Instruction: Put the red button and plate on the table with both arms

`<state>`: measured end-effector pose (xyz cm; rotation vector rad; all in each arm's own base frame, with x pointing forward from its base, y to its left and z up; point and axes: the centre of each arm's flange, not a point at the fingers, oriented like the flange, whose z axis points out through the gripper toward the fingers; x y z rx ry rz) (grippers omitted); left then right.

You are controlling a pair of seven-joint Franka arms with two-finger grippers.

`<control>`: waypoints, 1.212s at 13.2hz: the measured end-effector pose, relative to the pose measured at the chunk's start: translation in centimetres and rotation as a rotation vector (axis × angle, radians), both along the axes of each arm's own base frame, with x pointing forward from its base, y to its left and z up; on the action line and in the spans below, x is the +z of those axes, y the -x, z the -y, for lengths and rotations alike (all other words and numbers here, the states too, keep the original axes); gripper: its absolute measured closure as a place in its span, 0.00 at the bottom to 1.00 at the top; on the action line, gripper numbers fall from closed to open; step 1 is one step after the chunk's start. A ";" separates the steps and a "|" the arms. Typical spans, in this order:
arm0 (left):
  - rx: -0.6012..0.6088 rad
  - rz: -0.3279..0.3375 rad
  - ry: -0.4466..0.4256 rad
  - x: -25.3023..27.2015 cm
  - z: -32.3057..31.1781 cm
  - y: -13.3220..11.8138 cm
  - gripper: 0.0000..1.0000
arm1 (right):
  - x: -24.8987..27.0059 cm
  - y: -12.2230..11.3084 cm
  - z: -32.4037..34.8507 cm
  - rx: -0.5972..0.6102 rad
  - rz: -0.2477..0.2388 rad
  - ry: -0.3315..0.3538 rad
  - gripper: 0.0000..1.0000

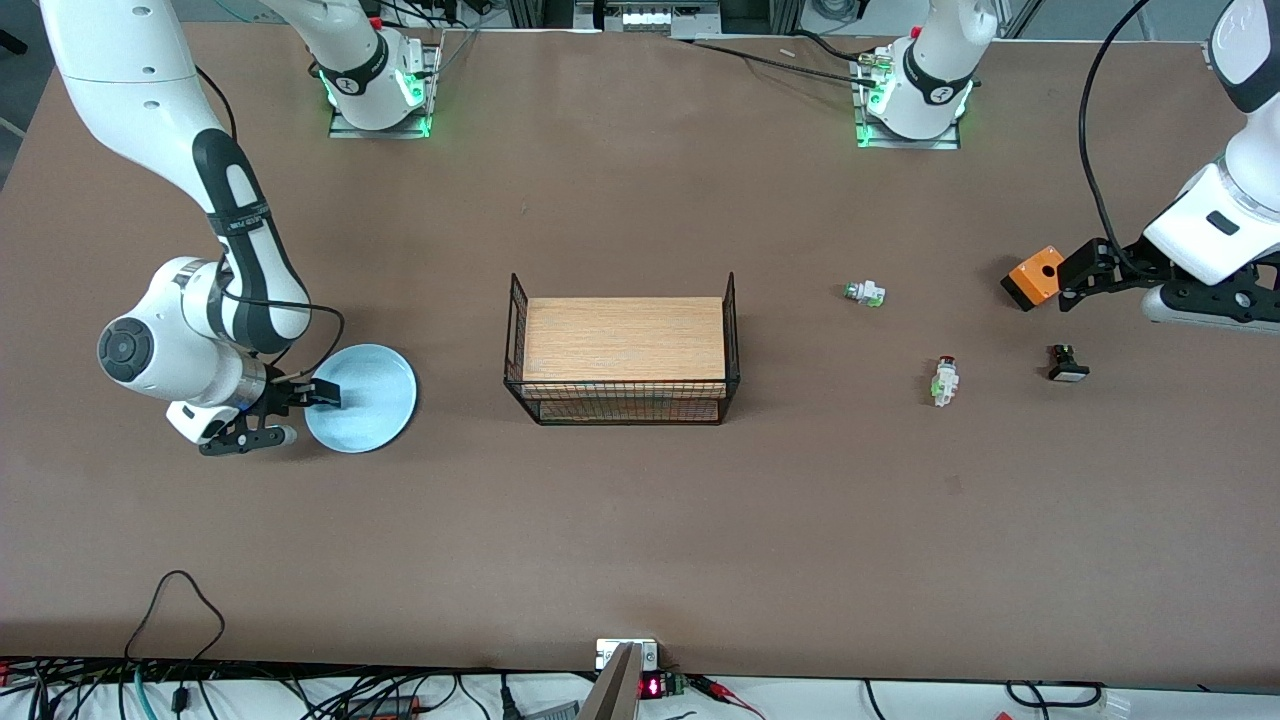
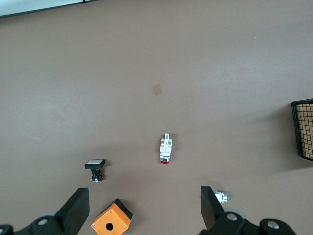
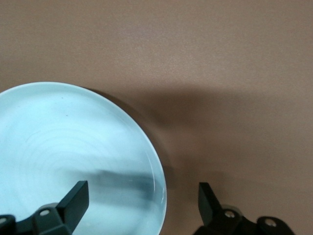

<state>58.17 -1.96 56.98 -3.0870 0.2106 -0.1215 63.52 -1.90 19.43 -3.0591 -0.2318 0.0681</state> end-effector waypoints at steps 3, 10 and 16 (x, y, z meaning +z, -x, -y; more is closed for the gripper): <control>0.000 0.000 0.000 0.0 0.0 0.0 0.00 | 1.1 -0.1 -0.9 0.024 0.004 -0.012 0.00; 0.000 0.000 0.000 0.0 0.0 0.0 0.00 | 13.1 -1.7 -1.8 0.097 0.003 -0.010 0.00; -0.001 0.000 0.000 0.0 0.0 0.0 0.00 | 28.1 -1.4 -5.6 -0.129 -0.110 0.228 0.00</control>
